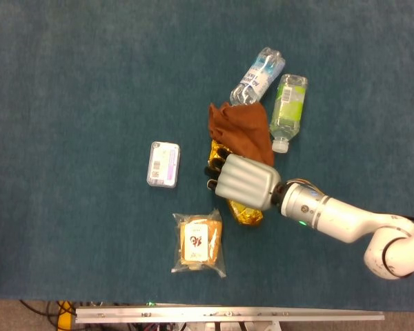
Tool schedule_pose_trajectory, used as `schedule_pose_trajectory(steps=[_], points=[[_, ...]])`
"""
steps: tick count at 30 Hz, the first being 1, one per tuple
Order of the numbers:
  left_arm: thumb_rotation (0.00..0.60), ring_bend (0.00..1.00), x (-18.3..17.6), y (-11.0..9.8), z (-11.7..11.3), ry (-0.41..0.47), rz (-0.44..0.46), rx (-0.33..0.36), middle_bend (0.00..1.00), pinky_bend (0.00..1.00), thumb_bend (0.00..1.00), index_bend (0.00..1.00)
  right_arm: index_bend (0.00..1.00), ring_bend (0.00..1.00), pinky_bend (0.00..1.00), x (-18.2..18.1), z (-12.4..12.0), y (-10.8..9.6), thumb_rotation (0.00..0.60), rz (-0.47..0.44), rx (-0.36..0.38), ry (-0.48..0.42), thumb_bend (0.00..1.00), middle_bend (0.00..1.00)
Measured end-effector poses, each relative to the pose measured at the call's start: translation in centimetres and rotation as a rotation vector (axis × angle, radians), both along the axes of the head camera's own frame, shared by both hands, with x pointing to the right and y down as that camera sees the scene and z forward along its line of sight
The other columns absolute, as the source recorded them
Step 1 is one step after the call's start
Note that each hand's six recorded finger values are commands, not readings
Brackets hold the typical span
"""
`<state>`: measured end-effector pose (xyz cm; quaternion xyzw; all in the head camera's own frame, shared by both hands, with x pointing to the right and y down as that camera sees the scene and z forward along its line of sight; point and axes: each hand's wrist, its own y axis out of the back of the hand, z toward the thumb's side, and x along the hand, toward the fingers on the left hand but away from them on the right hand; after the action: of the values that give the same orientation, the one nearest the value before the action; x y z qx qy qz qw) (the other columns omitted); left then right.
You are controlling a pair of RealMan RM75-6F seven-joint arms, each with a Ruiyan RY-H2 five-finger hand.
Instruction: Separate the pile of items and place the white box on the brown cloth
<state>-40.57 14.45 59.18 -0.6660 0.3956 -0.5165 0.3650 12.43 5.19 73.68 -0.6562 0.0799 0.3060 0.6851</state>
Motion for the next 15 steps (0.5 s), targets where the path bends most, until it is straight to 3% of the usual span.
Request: schedule_pose_trajectory(steps=[8,15], points=[[0.6,0.15,0.1,-0.1,0.1,0.0,0.002,-0.004,0.21,0.16,0.35,0.19,0.65,0.48,0.33,1.0,-0.9,-0.5,0.6,0.041,-0.031,-0.039,0.0,0.56],[0.6,0.15,0.3,-0.3,0.2,-0.002,0.009,-0.006,0.21,0.16,0.35,0.19,0.65,0.48,0.33,1.4,-3.8,0.4,0.6,0.038,-0.088,-0.117,0.0,0.56]])
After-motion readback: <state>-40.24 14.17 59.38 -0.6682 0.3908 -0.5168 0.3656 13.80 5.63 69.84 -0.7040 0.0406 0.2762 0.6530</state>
